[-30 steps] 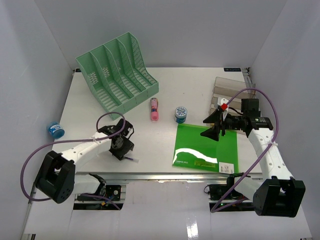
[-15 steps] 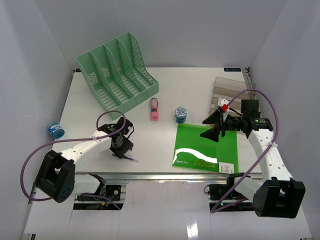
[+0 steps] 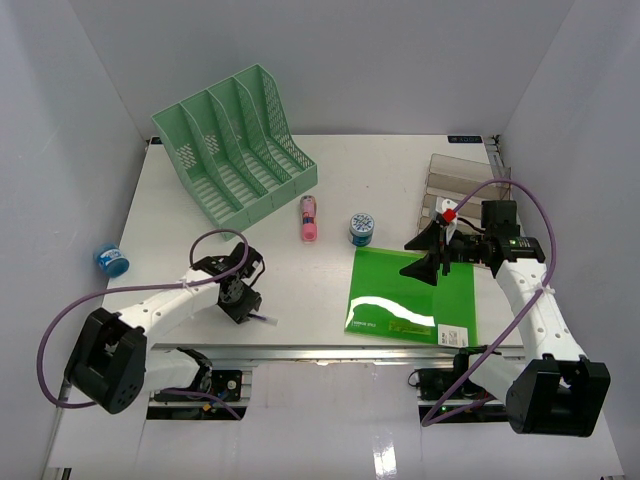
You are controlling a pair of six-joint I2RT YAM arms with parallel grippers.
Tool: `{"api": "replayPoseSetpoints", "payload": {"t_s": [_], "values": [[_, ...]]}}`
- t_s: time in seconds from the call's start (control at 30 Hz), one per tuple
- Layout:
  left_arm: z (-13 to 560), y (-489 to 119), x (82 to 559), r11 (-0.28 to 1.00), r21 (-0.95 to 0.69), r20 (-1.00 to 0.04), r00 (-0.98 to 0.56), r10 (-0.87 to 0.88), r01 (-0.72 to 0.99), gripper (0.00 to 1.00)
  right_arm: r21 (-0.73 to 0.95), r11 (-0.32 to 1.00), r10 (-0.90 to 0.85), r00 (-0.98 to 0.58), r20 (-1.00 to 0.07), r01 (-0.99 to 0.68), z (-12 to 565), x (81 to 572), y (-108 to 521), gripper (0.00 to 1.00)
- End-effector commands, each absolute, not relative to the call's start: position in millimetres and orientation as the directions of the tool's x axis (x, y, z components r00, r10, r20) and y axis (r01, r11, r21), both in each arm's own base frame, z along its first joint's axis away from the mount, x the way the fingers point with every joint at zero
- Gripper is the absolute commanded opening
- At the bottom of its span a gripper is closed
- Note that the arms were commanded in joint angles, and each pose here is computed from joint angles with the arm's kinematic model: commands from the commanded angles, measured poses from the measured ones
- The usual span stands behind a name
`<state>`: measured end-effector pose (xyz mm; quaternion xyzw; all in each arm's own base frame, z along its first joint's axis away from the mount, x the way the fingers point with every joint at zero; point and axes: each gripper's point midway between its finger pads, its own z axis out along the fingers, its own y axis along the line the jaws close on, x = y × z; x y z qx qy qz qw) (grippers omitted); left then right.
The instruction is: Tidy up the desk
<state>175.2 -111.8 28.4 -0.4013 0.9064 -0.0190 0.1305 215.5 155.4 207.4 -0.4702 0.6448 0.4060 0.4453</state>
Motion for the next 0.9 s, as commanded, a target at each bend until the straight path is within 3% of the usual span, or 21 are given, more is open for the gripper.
{"api": "replayPoseSetpoints", "payload": {"t_s": [0.0,0.37,0.57,0.63,0.73,0.87], "values": [[22.5,-112.4,181.8,0.684,-0.136,-0.225,-0.650,-0.726,-0.717,0.41,0.093,0.211,-0.219,-0.140,-0.966,-0.973,215.5,212.5,157.8,0.75],[22.8,-117.4,193.3,0.696,-0.139,-0.221,-0.663,-0.715,-0.705,0.26,0.080,0.215,-0.222,-0.128,-0.967,-0.973,216.4,209.5,157.4,0.75],[29.6,-135.4,196.6,0.747,-0.220,-0.179,-0.727,-0.663,-0.628,0.06,0.090,0.181,-0.214,-0.128,-0.968,-0.979,220.5,201.2,162.8,0.78],[40.0,-150.0,205.0,0.769,-0.299,-0.174,-0.760,-0.626,-0.565,0.00,0.108,0.157,-0.215,-0.140,-0.966,-0.982,221.9,195.9,168.6,0.81],[69.3,-182.8,217.9,0.787,-0.475,-0.191,-0.826,-0.530,-0.394,0.00,0.178,0.137,-0.209,-0.205,-0.956,-0.974,224.3,191.4,178.0,0.84],[131.9,-241.6,227.2,0.691,-0.723,-0.340,-0.871,-0.354,0.002,0.00,0.319,0.128,-0.202,-0.340,-0.919,-0.939,228.1,191.2,195.5,0.86]]}}
